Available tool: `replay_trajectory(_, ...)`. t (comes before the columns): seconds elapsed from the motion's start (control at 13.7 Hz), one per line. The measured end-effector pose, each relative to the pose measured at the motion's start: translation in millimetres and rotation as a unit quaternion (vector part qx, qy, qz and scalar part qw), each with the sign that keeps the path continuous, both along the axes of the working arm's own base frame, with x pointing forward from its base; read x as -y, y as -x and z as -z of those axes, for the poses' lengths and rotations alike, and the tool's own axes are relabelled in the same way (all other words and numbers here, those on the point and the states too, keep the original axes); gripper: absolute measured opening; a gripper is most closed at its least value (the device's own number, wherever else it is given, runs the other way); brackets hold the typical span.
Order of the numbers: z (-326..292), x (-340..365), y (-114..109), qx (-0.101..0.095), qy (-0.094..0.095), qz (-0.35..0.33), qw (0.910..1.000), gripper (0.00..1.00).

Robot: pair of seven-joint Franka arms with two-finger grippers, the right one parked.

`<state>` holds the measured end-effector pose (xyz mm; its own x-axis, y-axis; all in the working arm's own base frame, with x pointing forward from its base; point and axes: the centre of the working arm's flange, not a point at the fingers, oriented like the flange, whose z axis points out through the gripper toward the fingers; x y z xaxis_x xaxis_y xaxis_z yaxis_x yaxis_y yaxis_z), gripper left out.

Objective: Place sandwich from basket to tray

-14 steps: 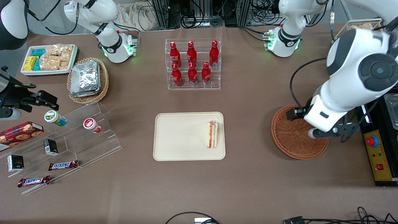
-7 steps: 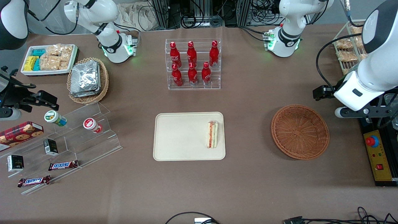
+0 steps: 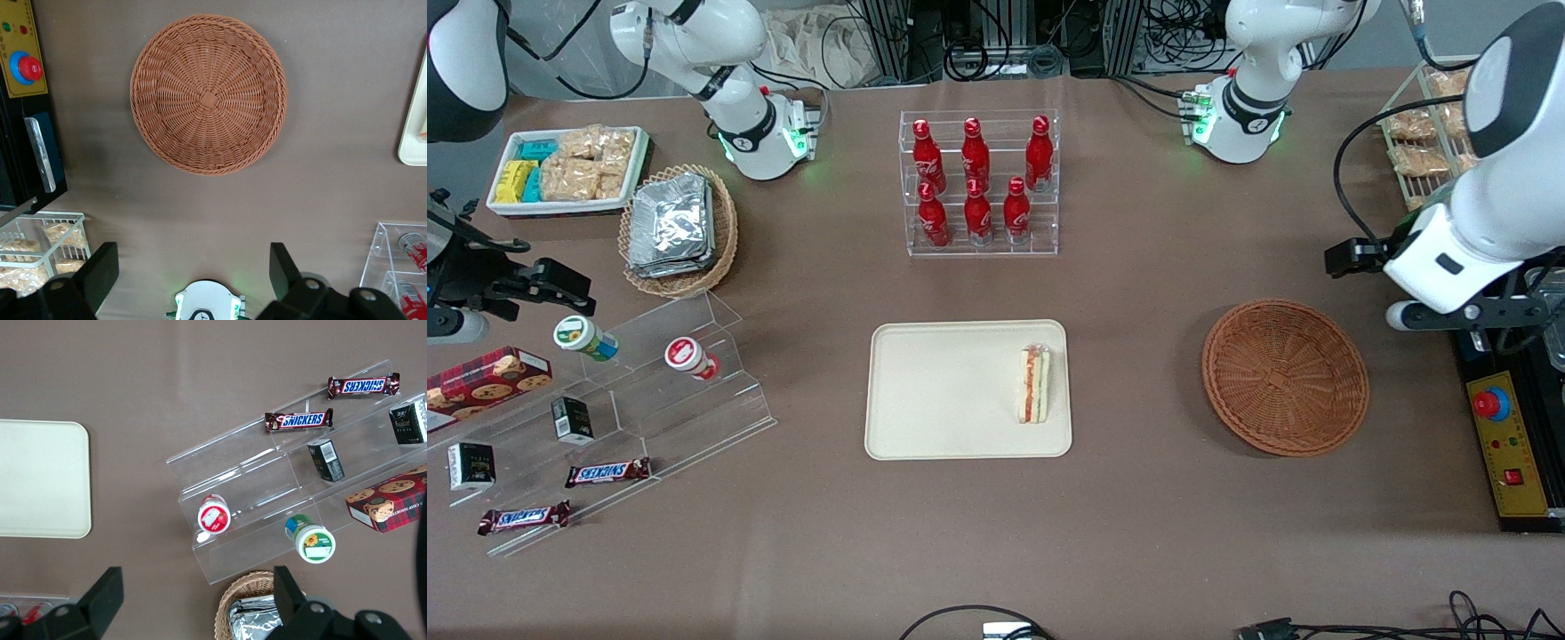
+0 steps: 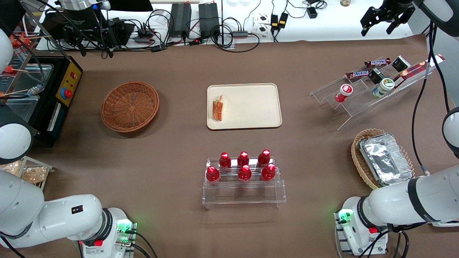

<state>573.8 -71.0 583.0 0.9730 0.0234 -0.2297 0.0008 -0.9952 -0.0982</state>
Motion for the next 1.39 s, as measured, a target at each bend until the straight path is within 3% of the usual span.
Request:
replay_trajectory(0.22, -5.3, -8.0, 4.1, 0.003, 0.002, -0.009, 1.0000, 1.00)
replay_trajectory(0.66, -12.3, -33.8, 10.9, 0.009, 0.025, -0.029, 0.9992, 1.00)
replay_trajectory(1.02, -4.1, -44.6, 25.3, 0.050, 0.030, -0.006, 0.9983, 1.00)
replay_trajectory(1.39, -5.3, -44.2, 29.0, 0.062, 0.035, 0.029, 0.9970, 1.00)
